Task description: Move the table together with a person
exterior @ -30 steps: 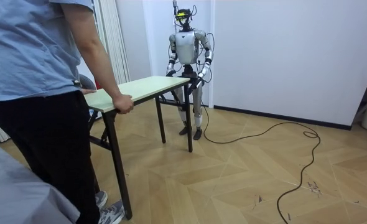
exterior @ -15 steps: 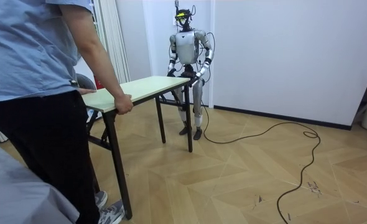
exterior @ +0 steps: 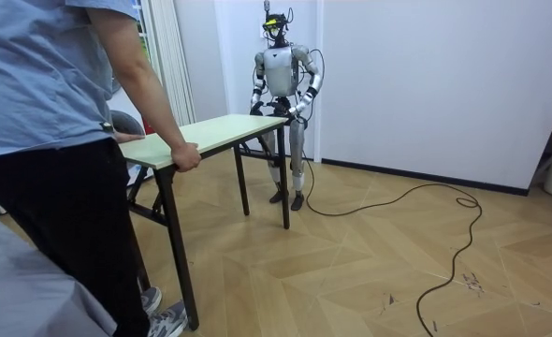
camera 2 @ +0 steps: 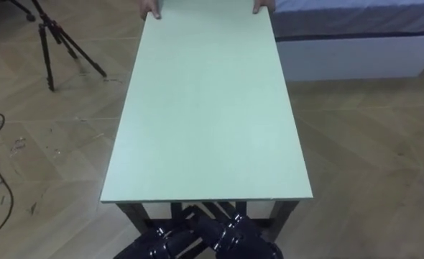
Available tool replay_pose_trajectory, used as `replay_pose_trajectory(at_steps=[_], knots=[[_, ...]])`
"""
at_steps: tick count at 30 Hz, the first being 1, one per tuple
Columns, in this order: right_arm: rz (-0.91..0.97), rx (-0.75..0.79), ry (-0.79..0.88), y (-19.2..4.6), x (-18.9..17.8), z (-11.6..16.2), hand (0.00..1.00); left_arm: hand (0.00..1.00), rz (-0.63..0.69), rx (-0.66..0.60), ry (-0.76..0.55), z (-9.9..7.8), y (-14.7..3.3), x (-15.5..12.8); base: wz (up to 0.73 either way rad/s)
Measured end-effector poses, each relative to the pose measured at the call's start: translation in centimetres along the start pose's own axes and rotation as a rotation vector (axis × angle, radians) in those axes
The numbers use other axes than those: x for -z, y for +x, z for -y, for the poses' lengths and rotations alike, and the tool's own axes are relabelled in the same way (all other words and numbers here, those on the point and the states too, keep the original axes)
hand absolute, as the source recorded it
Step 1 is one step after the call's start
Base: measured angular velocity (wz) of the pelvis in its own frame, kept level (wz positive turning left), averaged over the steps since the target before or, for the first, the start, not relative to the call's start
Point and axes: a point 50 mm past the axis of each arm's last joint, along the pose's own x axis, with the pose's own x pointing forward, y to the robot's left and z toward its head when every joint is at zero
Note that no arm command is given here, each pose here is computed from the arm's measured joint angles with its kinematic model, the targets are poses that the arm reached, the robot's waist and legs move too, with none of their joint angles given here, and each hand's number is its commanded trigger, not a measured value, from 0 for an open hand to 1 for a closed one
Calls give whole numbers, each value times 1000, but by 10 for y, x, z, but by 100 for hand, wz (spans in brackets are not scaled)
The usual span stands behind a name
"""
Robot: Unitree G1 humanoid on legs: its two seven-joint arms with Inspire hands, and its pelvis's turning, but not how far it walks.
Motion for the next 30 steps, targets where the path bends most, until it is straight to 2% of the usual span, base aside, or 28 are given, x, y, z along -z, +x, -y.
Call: replay_pose_trajectory(at_steps=[4,8,12,30], knots=[[1,-1,27,-1,2,0,0,0,-5,4,-10,0,0,0,-1],[33,-13,29,3,-2,-2,0,0,56,31,-102,5,1,-4,0],[62,-23,20,6,-9,-4,0,0,89,61,-114,12,2,-10,-3],[96,-26,57,4,-9,-5,0,0,220,-28,-141,11,4,-34,0]])
